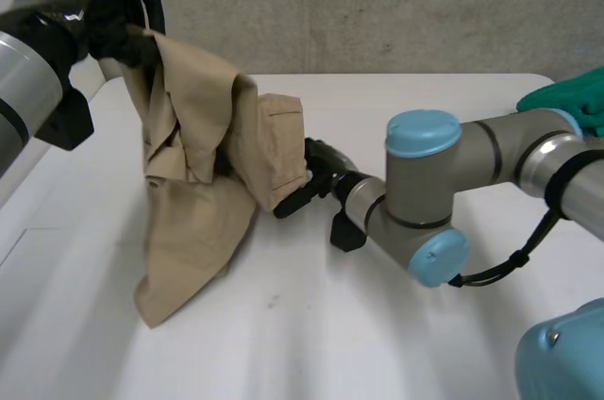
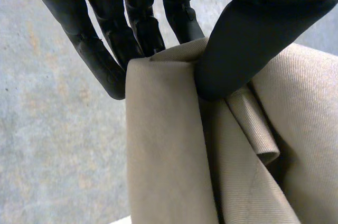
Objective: Fold the laundry.
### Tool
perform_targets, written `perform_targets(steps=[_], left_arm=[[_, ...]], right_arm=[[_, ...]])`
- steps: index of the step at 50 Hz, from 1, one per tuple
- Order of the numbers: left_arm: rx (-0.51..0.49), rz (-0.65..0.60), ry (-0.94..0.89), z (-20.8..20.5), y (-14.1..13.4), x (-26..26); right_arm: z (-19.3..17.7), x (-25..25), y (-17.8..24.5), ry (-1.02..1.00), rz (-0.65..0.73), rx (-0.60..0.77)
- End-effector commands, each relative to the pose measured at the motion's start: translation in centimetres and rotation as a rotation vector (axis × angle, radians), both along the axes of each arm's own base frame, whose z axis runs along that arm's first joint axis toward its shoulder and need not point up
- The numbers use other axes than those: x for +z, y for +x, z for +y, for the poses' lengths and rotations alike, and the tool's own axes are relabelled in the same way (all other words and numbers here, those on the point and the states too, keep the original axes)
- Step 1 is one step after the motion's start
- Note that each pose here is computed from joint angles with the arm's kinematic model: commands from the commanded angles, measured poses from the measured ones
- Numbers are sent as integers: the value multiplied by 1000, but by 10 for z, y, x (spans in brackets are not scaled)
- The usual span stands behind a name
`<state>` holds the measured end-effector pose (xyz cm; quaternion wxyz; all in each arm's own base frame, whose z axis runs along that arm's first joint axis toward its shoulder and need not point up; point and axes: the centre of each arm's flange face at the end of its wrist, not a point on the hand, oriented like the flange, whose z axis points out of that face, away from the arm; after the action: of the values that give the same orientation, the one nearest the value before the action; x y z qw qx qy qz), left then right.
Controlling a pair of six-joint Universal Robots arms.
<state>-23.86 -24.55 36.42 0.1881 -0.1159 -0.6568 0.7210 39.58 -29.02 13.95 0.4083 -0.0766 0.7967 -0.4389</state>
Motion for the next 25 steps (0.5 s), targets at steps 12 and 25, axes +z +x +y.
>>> perform_targets(steps=[12,25], left_arm=[[-7,-192,43,-19,-2,-41],[18,-443,260,-55,8,-125]], right_arm=[[-46,49,-59,-209,196,-32],[-26,109,-90,-520,566,48]])
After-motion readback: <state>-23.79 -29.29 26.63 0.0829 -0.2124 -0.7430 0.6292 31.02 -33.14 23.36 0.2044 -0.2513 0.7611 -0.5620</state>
